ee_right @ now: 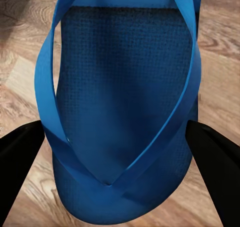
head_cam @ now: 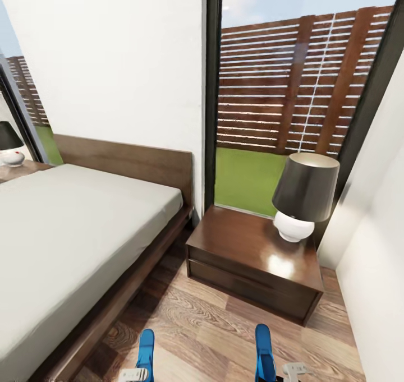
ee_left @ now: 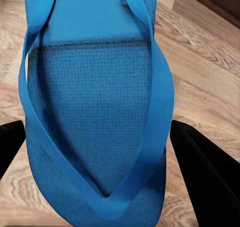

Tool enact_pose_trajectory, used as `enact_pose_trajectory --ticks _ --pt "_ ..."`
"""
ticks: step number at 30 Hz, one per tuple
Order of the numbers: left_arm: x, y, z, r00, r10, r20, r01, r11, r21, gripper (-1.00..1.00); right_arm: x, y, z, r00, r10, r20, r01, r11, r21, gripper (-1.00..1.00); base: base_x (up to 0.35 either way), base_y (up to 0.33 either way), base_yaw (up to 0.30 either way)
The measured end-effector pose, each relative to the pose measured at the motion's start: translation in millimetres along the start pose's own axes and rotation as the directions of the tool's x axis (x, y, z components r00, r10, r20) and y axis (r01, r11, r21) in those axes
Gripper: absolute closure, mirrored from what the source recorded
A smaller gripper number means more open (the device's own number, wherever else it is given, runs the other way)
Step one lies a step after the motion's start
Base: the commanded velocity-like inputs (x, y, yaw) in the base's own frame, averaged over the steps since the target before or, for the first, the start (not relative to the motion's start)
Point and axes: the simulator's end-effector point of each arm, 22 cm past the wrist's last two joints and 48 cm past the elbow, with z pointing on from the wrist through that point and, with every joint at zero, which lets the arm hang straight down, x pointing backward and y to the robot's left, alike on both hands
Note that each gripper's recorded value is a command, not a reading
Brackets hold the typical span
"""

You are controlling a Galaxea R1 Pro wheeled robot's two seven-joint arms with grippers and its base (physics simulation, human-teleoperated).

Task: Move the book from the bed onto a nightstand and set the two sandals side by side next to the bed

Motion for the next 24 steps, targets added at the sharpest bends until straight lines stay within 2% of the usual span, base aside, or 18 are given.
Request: enact_pose_trajectory --ticks 24 --pt "-0.2 0.1 0.1 1.0 0.001 0.0 -0.001 1.0 -0.001 1.0 -0.2 -0.2 0.0 1.0 0.0 0.0 0.0 1.0 0.0 1.0 0.0 -0.003 0.153"
